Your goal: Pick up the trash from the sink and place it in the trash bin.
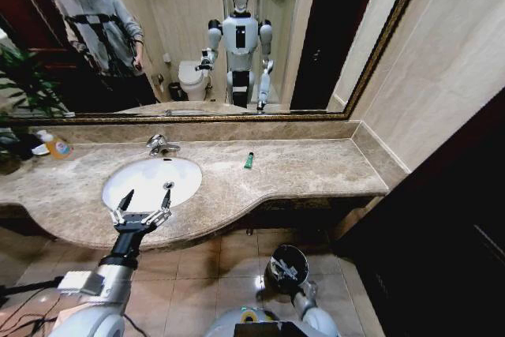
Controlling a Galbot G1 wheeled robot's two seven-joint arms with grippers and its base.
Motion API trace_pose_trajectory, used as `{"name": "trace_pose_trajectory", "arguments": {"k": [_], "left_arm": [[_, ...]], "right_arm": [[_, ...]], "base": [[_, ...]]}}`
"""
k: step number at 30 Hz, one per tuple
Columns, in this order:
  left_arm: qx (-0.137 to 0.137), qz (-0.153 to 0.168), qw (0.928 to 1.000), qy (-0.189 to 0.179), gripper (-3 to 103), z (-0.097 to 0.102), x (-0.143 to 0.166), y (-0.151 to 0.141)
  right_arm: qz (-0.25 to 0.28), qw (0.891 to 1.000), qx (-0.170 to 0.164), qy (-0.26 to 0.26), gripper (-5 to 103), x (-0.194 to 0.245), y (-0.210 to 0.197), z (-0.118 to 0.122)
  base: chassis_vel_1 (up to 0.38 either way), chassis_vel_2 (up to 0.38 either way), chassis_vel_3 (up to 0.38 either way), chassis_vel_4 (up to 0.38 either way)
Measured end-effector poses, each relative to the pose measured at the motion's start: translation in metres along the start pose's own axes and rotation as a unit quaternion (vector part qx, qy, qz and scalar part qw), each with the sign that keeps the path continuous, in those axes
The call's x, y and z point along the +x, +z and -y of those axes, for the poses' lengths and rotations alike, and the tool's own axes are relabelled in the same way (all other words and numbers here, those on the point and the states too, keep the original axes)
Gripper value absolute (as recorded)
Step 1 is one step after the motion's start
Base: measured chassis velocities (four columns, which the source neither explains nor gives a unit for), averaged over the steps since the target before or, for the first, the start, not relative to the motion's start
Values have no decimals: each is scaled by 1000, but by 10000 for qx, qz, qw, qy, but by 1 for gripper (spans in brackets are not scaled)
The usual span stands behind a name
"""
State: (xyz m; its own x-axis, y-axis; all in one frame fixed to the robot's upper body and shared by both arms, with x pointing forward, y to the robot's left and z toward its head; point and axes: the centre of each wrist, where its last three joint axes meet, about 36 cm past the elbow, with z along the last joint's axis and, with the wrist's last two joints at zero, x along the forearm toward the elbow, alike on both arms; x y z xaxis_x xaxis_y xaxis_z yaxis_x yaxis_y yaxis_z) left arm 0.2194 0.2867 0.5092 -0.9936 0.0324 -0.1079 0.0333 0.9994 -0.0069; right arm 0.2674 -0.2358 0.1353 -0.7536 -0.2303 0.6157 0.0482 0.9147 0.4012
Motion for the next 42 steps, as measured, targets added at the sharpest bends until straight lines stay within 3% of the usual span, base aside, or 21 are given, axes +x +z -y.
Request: {"name": "trace_pose_trajectory", "arguments": {"k": [5, 16, 17, 18, 20, 23, 26, 27, 29, 30, 32, 33, 37, 39, 41, 42], "left_arm": [[0, 0, 10000, 0, 100, 0, 0, 0], [0, 0, 10000, 0, 100, 0, 0, 0], [0, 0, 10000, 0, 100, 0, 0, 0], [0, 0, 10000, 0, 100, 0, 0, 0], [0, 0, 10000, 0, 100, 0, 0, 0], [0, 0, 10000, 0, 100, 0, 0, 0], [0, 0, 10000, 0, 100, 0, 0, 0], [0, 0, 10000, 0, 100, 0, 0, 0], [0, 0, 10000, 1, 100, 0, 0, 0], [0, 0, 10000, 0, 100, 0, 0, 0], [0, 0, 10000, 0, 100, 0, 0, 0], [0, 0, 10000, 0, 100, 0, 0, 0], [0, 0, 10000, 0, 100, 0, 0, 0], [0, 0, 10000, 0, 100, 0, 0, 0], [0, 0, 10000, 0, 100, 0, 0, 0], [0, 0, 10000, 0, 100, 0, 0, 0]], "right_arm": [[-29, 9999, -139, 31, 0, -25, -6, 24], [78, 9995, -198, 229, -3, -61, -25, 42], [89, 9994, -194, 287, 1, -64, -27, 43], [103, 9992, -184, 339, 12, -66, -30, 45], [113, 9992, -177, 351, 12, -67, -30, 46], [119, 9991, -153, 380, 28, -65, -29, 49], [114, 9990, -144, 398, 33, -62, -27, 51], [116, 9990, -136, 410, 44, -60, -25, 52], [117, 9990, -134, 418, 44, -59, -24, 53], [116, 9990, -126, 424, 55, -57, -22, 53], [116, 9989, -123, 427, 55, -55, -21, 54], [114, 9989, -120, 430, 66, -52, -18, 54], [166, 9989, -121, 431, 77, -45, -14, 53], [276, 9981, -118, 545, 88, -37, -10, 49], [348, 9973, -104, 634, 88, -34, -7, 48], [531, 9952, 11, 819, 97, -29, -3, 45]], "base": [[0, 0, 0, 0], [0, 0, 0, 0], [0, 0, 0, 0], [0, 0, 0, 0], [0, 0, 0, 0], [0, 0, 0, 0], [0, 0, 0, 0], [0, 0, 0, 0], [0, 0, 0, 0], [0, 0, 0, 0], [0, 0, 0, 0], [0, 0, 0, 0], [0, 0, 0, 0], [0, 0, 0, 0], [0, 0, 0, 0], [0, 0, 0, 0]]}}
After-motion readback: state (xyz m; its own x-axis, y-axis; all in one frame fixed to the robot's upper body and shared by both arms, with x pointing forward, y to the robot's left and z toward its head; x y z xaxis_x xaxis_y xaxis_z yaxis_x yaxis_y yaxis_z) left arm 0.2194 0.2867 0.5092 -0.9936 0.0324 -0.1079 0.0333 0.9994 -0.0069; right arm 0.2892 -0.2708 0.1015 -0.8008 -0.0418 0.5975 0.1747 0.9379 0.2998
